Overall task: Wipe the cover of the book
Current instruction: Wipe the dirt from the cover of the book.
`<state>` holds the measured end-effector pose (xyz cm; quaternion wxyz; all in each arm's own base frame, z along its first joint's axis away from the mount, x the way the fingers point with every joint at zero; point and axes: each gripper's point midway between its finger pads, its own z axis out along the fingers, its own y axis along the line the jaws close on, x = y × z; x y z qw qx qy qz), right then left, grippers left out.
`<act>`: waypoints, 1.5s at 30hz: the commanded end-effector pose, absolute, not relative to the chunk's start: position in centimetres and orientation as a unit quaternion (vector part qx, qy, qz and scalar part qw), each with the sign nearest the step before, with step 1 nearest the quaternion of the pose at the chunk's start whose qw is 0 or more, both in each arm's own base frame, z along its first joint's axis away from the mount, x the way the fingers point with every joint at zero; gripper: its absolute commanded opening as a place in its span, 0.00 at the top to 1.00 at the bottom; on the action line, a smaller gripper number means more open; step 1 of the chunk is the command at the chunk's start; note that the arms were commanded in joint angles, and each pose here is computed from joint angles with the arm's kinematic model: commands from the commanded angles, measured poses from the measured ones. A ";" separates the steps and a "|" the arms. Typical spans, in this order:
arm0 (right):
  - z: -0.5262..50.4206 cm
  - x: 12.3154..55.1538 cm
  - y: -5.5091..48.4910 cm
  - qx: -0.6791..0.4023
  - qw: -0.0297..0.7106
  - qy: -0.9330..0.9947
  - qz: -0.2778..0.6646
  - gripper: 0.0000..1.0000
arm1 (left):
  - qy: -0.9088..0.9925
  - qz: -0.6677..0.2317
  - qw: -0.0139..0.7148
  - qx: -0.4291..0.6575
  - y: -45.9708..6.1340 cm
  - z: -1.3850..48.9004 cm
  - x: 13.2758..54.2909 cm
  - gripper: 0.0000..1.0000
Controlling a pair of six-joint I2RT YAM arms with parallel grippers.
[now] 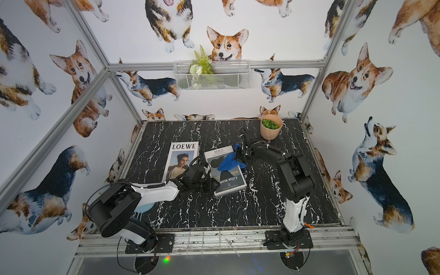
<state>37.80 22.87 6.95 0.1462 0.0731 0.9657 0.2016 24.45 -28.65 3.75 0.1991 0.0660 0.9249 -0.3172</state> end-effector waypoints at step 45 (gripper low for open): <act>3.3 27.0 23.3 -0.078 0.061 0.993 0.056 1.00 | 0.953 -0.239 0.177 0.066 -26.1 0.5 23.8 0.52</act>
